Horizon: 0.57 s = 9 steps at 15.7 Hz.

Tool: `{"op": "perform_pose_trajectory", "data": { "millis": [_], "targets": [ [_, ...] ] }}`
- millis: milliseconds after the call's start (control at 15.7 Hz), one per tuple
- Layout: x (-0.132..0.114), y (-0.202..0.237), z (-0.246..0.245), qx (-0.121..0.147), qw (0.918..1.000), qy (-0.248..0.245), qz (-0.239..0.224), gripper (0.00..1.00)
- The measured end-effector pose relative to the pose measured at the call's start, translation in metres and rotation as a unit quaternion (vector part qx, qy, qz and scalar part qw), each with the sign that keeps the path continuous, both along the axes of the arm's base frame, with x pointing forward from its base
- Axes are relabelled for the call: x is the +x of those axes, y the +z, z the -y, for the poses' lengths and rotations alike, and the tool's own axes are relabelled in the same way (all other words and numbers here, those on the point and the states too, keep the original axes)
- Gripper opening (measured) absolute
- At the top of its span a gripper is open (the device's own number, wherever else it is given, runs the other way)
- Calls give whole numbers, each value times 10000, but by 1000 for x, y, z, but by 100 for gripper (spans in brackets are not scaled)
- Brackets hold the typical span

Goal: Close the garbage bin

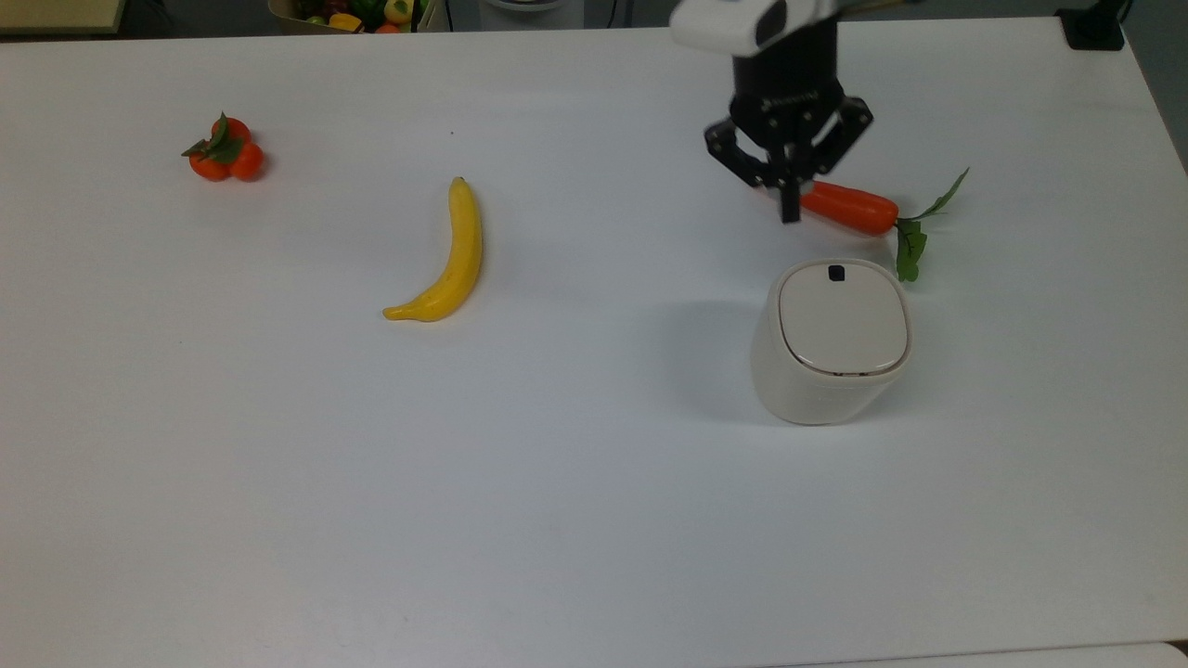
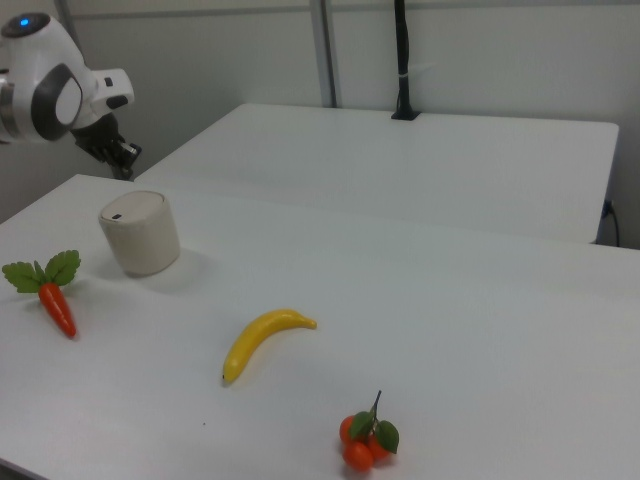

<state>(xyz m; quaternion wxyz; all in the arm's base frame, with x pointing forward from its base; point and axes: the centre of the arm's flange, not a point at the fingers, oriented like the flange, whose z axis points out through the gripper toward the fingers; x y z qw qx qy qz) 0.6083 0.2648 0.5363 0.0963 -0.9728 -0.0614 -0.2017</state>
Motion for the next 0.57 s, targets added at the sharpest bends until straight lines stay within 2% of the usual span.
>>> {"op": "perform_pose_trajectory", "data": {
  "millis": [64, 128, 319, 574],
  "targets": [
    [-4, 9, 8, -57, 9999, -49, -103, 3],
    [-10, 19, 19, -75, 9996, -126, -250, 9],
    [-25, 46, 56, 38, 9963, -428, -742, 39],
    [-42, 71, 103, -94, 9891, -724, -1276, 78]
  ]
}}
